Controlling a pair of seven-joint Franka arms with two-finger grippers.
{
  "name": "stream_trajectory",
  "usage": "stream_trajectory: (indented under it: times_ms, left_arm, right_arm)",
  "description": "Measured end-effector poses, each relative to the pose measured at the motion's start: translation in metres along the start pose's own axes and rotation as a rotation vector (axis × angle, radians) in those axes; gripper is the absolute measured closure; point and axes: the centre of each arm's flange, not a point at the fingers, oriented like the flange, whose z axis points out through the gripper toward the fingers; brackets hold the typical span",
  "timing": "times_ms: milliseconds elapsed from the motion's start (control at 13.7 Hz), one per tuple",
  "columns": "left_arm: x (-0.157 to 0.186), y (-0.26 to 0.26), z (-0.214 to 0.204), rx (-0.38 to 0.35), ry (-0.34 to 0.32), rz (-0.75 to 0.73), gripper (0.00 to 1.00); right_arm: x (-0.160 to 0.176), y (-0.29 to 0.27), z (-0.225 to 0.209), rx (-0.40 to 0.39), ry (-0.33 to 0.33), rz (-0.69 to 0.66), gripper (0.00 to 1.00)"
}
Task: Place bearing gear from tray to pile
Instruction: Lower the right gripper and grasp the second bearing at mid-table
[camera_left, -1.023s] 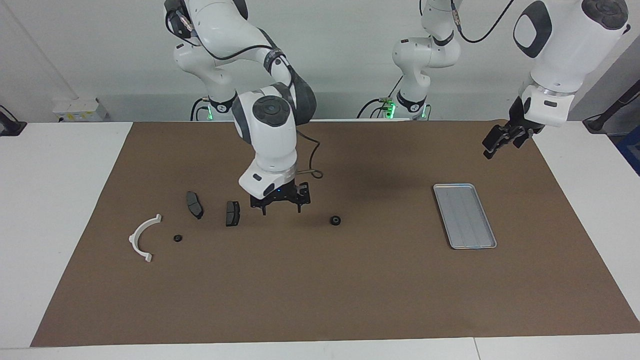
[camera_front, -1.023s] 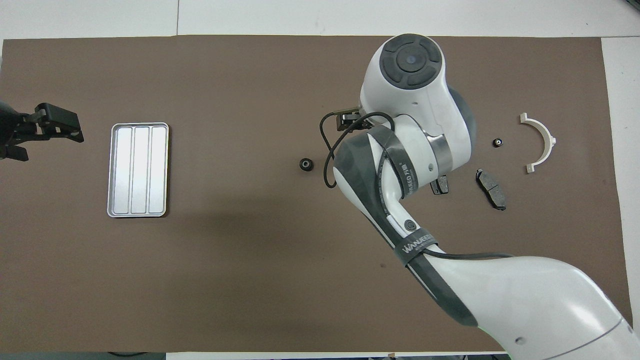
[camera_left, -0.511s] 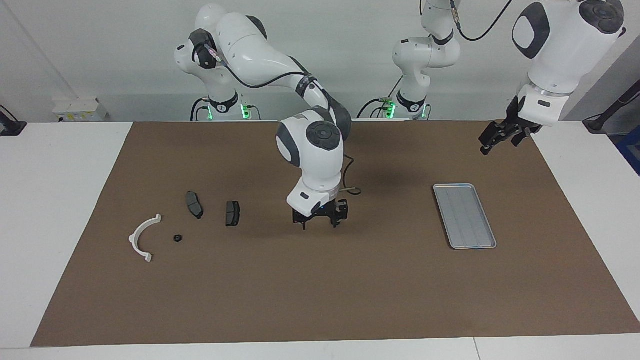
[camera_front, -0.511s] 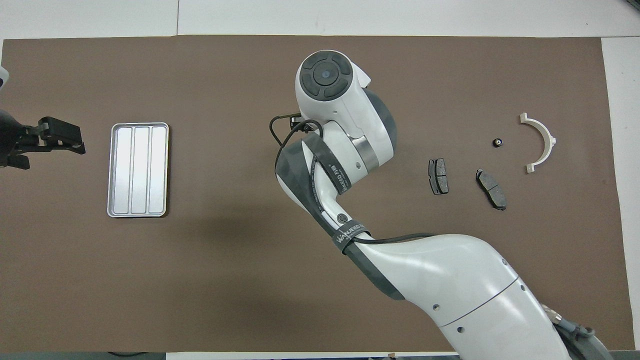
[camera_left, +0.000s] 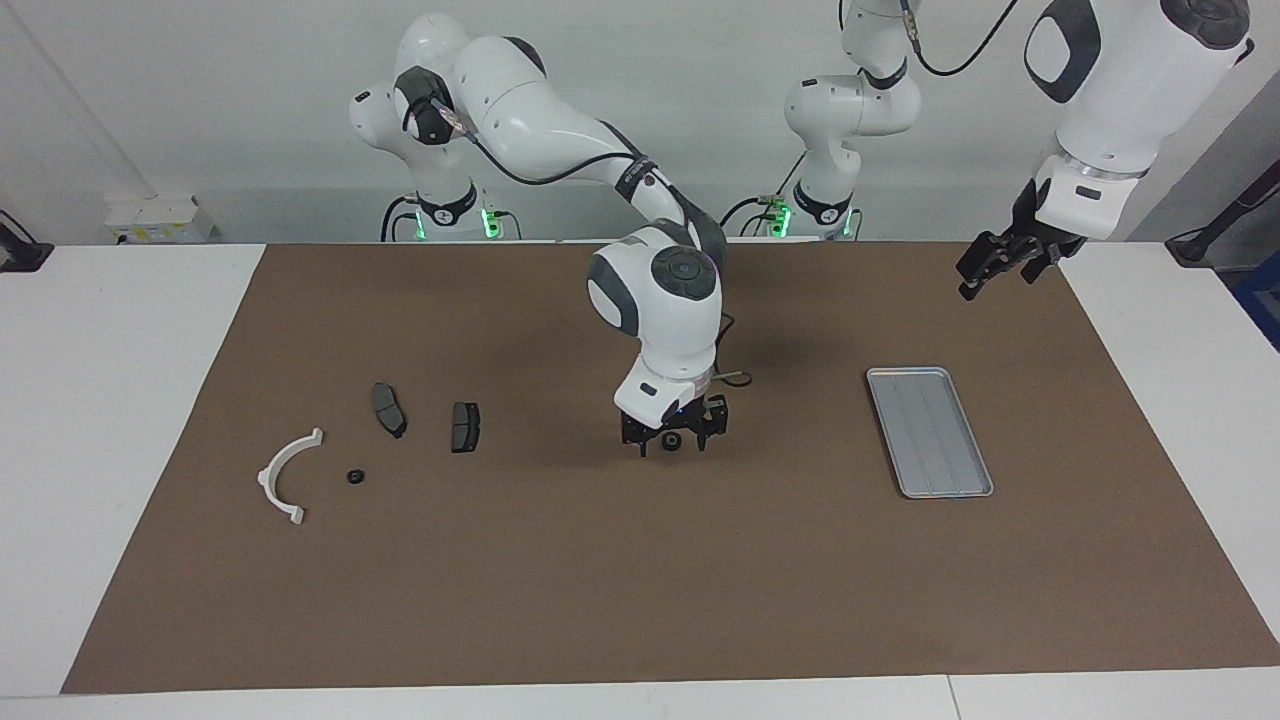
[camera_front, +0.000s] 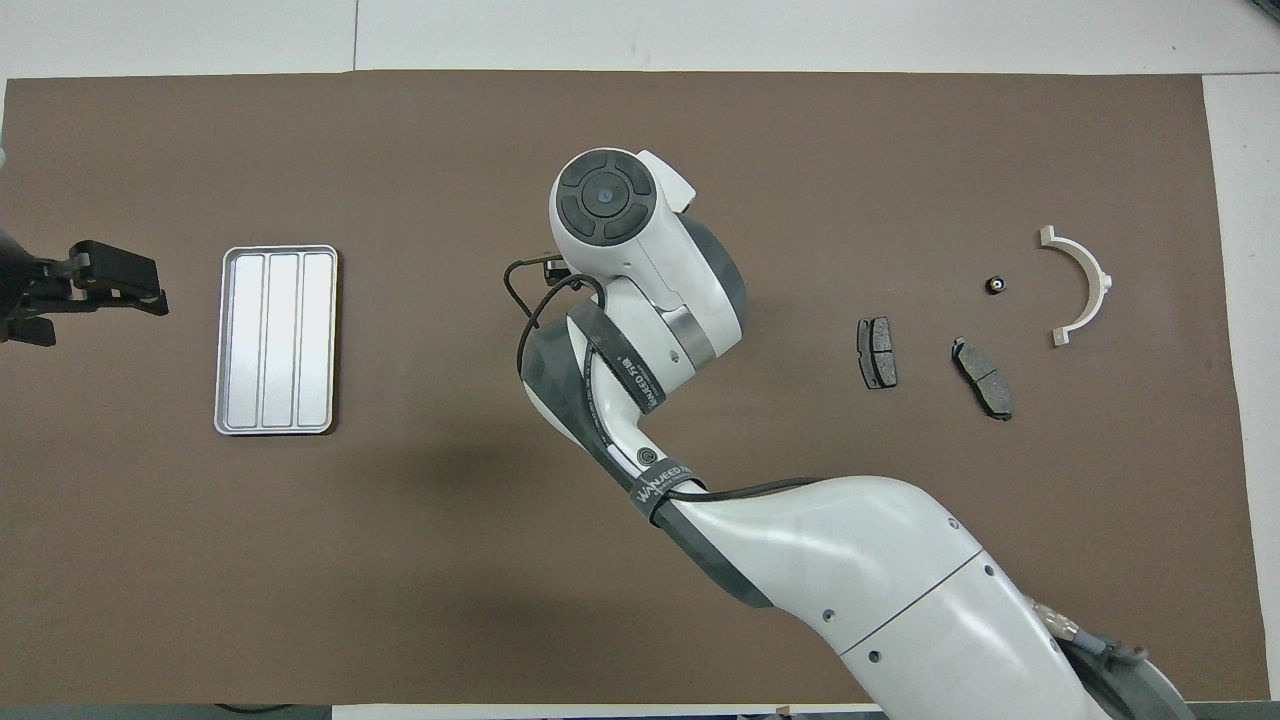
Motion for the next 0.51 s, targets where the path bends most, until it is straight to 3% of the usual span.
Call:
stream_trajectory:
  times_ms: [511]
  left_arm:
    - [-0.001,0.004,0.004,-0.031,-0.011,0.005,0.0]
  right_arm:
    - [-0.028,0.003,0.045,-0.005,-0.064,-0.004,0.1]
